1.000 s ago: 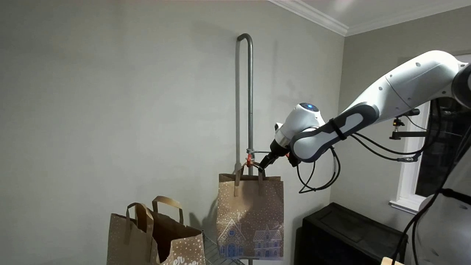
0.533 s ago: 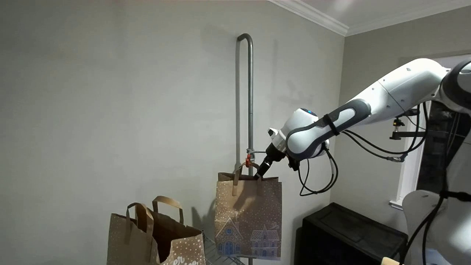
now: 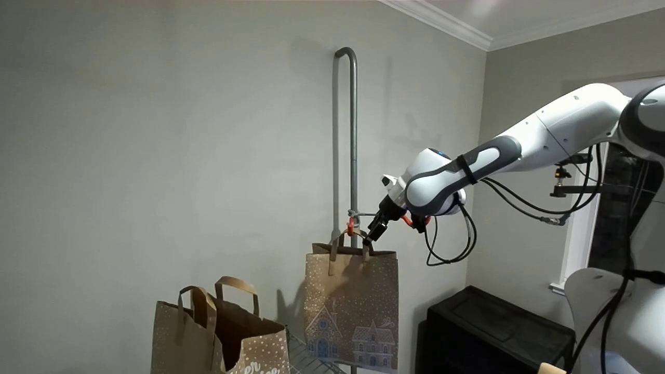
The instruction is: Remove the paper bags from the stand and put them on the topmost shelf of the rack.
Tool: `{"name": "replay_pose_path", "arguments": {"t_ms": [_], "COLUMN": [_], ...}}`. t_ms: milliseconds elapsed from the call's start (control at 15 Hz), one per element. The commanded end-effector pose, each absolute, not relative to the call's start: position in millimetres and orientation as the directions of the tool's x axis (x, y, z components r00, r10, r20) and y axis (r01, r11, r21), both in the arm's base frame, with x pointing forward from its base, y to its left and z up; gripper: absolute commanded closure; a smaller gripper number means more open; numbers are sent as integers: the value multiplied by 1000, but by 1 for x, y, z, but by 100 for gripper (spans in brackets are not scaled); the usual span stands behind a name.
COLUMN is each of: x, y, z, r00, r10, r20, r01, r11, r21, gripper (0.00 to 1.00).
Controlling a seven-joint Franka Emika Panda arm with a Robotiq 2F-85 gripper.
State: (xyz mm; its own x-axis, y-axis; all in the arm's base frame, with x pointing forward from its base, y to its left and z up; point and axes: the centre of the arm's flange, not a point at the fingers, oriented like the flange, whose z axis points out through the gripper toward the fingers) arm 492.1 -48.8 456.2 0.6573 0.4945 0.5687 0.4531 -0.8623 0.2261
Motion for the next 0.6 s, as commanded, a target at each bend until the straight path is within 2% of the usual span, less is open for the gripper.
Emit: {"name": "replay_pose_path", "arguments": {"t_ms": [0,67,267,333,467,533], "x": [503,504,507,508,511,513], "y": [-54,-54,-54,-54,-54,-53], "z": [460,461,463,463,462,462], "r00": [640,640,638,640,641,640], "r10": [521,521,522,522,523,523], "r20": [564,565,566,564,562,562], "r01": [485,487,493,493,498,501], "r11": [-844,-844,-842,-842,-840,-839], "r21": [229,226,221,219,214,211], "gripper": [0,0,33,33,49,51]}}
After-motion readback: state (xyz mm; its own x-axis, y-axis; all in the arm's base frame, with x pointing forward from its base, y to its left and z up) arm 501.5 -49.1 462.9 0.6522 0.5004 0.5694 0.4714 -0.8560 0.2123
